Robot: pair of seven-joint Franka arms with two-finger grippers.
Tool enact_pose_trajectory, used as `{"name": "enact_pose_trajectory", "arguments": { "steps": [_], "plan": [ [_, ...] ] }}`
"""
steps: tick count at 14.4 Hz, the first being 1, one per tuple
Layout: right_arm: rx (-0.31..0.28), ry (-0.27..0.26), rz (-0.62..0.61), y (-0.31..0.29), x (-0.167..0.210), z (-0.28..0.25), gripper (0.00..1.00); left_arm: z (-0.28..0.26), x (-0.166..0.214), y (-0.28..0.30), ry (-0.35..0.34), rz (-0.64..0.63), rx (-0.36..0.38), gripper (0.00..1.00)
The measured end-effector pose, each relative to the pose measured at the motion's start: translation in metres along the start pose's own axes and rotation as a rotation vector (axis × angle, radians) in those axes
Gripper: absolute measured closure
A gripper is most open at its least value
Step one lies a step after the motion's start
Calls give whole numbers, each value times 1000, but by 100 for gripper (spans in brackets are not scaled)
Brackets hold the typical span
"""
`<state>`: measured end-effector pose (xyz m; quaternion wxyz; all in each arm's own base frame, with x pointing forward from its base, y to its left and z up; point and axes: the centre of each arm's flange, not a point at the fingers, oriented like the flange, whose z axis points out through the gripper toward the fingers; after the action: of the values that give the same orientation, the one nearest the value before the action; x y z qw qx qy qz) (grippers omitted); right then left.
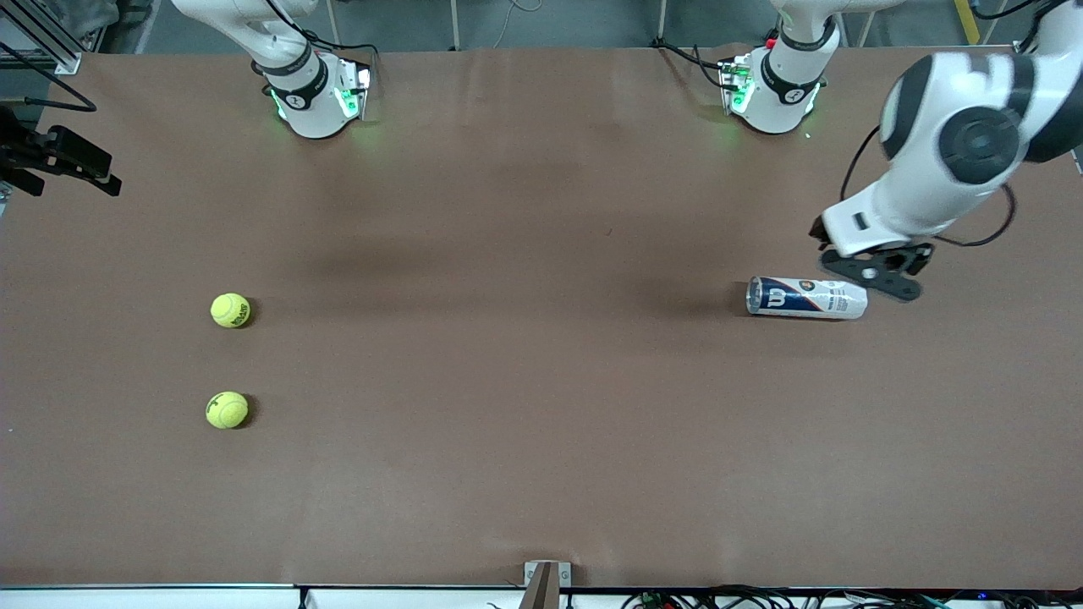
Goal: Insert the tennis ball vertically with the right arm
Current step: 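Reach the left gripper down and grasp the Wilson can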
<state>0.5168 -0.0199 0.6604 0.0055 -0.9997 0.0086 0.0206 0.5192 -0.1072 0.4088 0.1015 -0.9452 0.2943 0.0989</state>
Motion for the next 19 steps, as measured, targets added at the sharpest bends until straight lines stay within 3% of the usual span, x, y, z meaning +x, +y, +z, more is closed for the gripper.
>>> {"name": "enact_pose_trajectory", "arguments": {
  "steps": [4, 10, 14, 19],
  "plan": [
    [0, -1, 1, 0, 0, 0, 0, 47, 26, 13, -55, 219, 99, 0],
    [0, 8, -2, -1, -1, -4, 0, 119, 41, -6, -51, 496, 84, 0],
    [-1, 24, -3, -1, -1, -11, 0, 127, 43, -3, -65, 710, 175, 0],
    [-1, 30, -3, -2, -1, -14, 0, 150, 39, 9, -80, 815, 222, 0]
  ]
}}
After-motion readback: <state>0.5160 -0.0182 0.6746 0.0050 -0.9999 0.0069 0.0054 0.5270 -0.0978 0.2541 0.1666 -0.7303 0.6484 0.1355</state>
